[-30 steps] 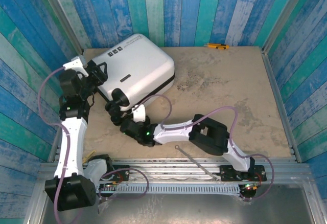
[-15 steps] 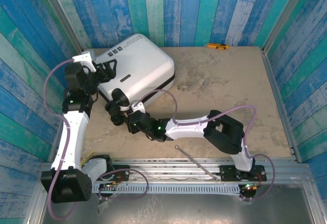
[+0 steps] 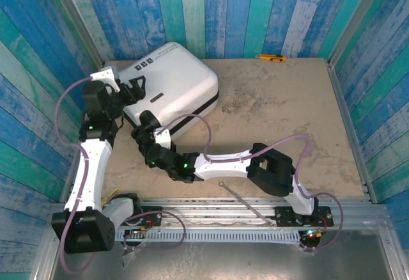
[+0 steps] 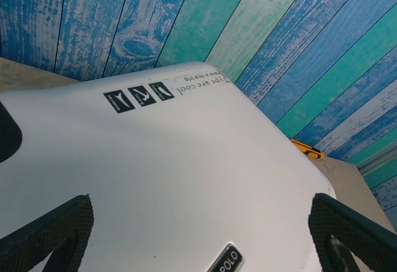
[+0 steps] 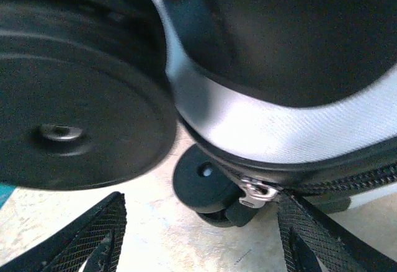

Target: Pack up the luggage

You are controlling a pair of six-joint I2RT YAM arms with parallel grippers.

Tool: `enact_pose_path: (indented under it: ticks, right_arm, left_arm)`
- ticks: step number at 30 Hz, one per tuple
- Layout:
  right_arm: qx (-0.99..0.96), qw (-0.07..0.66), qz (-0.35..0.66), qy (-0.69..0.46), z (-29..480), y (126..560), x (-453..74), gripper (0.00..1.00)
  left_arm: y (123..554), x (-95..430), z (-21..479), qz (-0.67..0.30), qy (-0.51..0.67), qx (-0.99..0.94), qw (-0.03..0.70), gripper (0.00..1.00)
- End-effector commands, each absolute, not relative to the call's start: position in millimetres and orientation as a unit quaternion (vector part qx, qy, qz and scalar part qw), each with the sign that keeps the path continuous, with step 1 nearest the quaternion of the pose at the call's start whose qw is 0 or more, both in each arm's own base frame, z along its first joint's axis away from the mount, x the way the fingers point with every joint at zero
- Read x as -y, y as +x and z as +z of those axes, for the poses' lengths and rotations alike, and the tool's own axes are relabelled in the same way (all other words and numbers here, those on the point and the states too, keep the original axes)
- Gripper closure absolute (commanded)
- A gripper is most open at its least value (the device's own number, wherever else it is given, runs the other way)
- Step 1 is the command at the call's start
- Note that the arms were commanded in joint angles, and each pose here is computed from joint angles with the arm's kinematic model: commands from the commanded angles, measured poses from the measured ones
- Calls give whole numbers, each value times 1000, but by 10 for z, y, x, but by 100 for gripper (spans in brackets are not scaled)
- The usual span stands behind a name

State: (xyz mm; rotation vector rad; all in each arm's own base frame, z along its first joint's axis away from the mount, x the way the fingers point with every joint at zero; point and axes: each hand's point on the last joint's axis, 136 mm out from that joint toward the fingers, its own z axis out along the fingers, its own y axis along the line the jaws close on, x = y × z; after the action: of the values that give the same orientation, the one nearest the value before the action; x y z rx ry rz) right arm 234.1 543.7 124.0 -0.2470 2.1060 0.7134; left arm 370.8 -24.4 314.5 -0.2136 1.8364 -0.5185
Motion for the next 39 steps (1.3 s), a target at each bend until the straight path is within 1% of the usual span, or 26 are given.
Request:
enact_pose_path:
  ticks: [1,5,12,14,16,18,21,25,29,35,39]
  right_arm:
    - [-862,447,234,-56,968,2501,-5306,37]
    - [-864,451,222,-41,915,2563,-5311,41]
    - [-860,466,207,-12,877,2680,-5207,52]
    - [-859,467,208,-17,862,2668,-5226,52]
    - [-858,468,209,-27,846,2634,-5259,48]
    - [-853,472,219,-38,846,2594,-5311,40]
    - [-854,470,222,-35,808,2575,-5316,34]
    - [-855,472,215,-30,806,2580,-5271,36]
    - [-856,476,202,-25,796,2470,-5147,38]
    - [-855,478,201,-27,769,2445,-5151,34]
    - [-846,486,216,-27,872,2491,-5233,31]
  left_arm:
    - [3731,257,3118,-227,-89,-784,571,7]
    - [3735,262,3081,-228,-88,-786,568,7]
    - [3750,296,3046,-240,-84,-788,561,9]
    - [3753,303,3035,-242,-83,-788,559,9]
    - [3757,300,3021,-244,-85,-789,557,9]
    - [3762,303,3007,-245,-85,-790,556,9]
    - [3768,296,2986,-246,-87,-792,552,9]
    - [3771,294,2968,-247,-87,-793,550,9]
    - [3771,288,2954,-248,-88,-794,548,10]
    - [3777,278,2919,-250,-92,-796,544,11]
    - [3778,266,2876,-247,-94,-800,539,11]
